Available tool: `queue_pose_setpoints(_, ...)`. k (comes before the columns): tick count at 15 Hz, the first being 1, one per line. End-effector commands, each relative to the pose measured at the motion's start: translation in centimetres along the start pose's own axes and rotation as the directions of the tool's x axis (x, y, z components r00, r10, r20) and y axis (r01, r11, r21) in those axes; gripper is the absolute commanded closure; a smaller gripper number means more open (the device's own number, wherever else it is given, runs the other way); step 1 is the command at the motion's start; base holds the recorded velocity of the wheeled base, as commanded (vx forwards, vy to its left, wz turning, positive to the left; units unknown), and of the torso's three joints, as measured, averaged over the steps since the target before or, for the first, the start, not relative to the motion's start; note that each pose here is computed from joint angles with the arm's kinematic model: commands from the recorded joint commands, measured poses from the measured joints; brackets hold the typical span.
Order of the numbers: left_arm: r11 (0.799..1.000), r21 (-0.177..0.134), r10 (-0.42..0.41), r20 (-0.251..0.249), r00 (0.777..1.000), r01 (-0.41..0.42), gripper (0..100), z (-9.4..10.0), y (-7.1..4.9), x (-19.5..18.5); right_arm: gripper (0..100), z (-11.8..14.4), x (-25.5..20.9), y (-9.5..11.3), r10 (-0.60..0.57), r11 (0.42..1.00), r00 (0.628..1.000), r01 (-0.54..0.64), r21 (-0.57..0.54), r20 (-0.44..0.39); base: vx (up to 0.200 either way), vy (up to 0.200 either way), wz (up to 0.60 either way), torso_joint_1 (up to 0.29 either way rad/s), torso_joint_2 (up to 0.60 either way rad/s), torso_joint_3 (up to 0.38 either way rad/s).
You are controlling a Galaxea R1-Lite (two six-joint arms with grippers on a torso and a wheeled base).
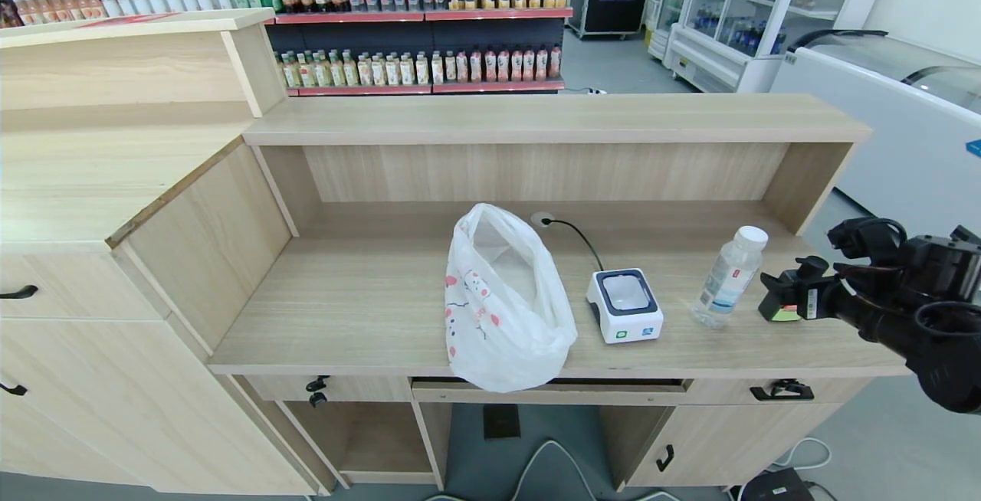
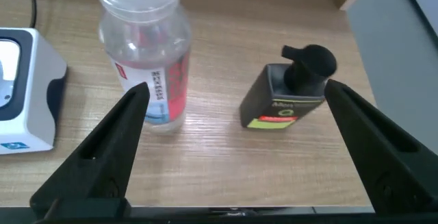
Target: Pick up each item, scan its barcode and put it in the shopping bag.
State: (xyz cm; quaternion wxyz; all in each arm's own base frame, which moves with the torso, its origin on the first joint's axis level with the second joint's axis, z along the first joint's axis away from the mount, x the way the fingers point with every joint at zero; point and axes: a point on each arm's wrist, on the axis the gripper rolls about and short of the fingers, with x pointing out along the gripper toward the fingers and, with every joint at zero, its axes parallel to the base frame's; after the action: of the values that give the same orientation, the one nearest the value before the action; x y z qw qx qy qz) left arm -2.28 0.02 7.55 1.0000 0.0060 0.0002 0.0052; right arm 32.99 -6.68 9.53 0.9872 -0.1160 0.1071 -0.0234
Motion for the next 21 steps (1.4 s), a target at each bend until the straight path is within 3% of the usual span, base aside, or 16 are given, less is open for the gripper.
queue_pose_setpoints(1, 1.0, 0.0, 0.0, 0.0, 1.0, 0.0, 100, 0.0, 0.0, 0.0, 0, -0.2, 0.9, 0.7, 0.022, 1.0, 1.0, -0.022, -0.004, 0.0, 0.0, 0.0, 0.0, 0.0, 0.0, 0.0)
queue_pose_setpoints(14, 1.0, 0.0, 0.0, 0.0, 1.0, 0.0, 100, 0.0, 0.0, 0.0, 0, -2.2, 5.5, 3.2, 0.233, 0.967, 0.97, -0.225, -0.12, 0.063, 0.0, 0.0, 0.0, 0.0, 0.0, 0.0)
queue_pose_setpoints(21, 1.0, 0.0, 0.0, 0.0, 1.0, 0.0, 100, 0.0, 0.0, 0.0, 0, -2.5, 8.0, 4.5, 0.271, 0.956, 0.957, -0.255, -0.142, 0.1, 0.0, 0.0, 0.0, 0.0, 0.0, 0.0)
